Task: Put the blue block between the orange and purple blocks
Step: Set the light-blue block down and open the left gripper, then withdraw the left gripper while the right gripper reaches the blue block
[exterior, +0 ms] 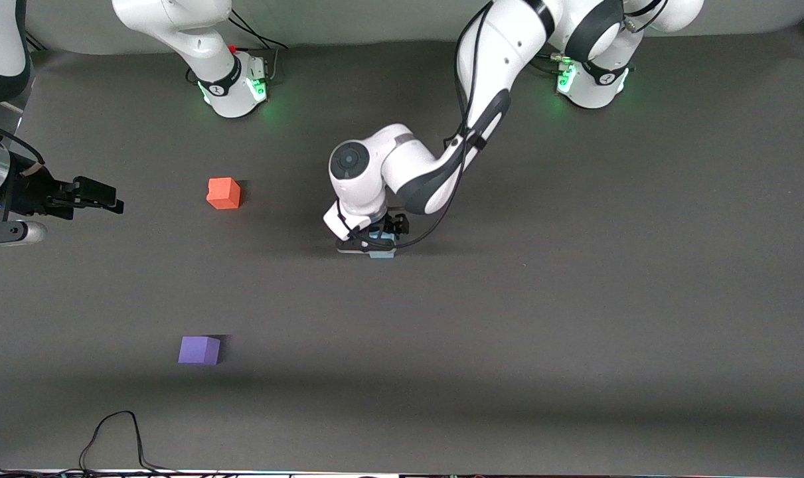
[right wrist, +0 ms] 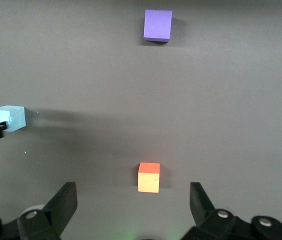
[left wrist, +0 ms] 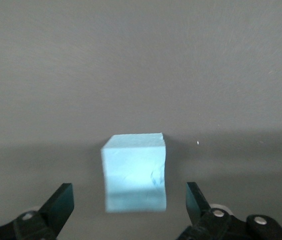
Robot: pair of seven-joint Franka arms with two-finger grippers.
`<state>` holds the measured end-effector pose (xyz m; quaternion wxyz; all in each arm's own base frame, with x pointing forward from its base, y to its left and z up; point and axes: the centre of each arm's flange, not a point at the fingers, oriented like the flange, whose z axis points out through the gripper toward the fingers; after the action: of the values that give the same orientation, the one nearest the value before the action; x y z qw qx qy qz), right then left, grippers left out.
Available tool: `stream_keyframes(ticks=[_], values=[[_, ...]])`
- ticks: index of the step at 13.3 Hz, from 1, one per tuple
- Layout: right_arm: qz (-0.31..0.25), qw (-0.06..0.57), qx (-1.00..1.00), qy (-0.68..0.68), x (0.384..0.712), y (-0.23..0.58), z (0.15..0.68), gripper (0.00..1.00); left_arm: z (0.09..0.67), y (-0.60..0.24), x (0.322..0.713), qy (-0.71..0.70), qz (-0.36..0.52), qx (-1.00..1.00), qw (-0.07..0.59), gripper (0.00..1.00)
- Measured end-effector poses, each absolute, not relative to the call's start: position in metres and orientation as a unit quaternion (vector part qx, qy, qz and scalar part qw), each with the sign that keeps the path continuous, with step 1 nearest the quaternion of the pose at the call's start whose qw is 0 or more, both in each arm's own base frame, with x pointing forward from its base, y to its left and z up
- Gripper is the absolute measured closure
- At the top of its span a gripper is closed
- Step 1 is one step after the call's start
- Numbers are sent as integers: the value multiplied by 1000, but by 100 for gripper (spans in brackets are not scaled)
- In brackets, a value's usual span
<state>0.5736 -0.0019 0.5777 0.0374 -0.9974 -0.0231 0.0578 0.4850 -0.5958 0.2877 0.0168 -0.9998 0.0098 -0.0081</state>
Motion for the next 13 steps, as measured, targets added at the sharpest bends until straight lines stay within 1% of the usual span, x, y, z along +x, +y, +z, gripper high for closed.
stream_keyframes(ticks=[1,3,5,6,7,10,13], values=[[58,37,-997,-23,574,-2,578,0,318,-582,497,-4,-8,-1000,16,0],[58,37,-997,-24,574,-1,578,0,385,-530,538,-36,-3,-999,-3,0],[58,37,-997,-25,574,1,578,0,437,-442,583,-50,8,-999,-18,0],[57,37,-997,-23,574,4,579,0,452,-388,600,-51,15,-998,-18,0],[56,37,-998,-20,574,11,580,0,462,-335,610,-50,23,-998,-17,0],[48,31,-998,-16,580,73,587,0,475,-201,610,-29,47,-998,-14,0],[45,23,-999,6,583,169,585,0,496,-98,601,-3,61,-998,-15,0]])
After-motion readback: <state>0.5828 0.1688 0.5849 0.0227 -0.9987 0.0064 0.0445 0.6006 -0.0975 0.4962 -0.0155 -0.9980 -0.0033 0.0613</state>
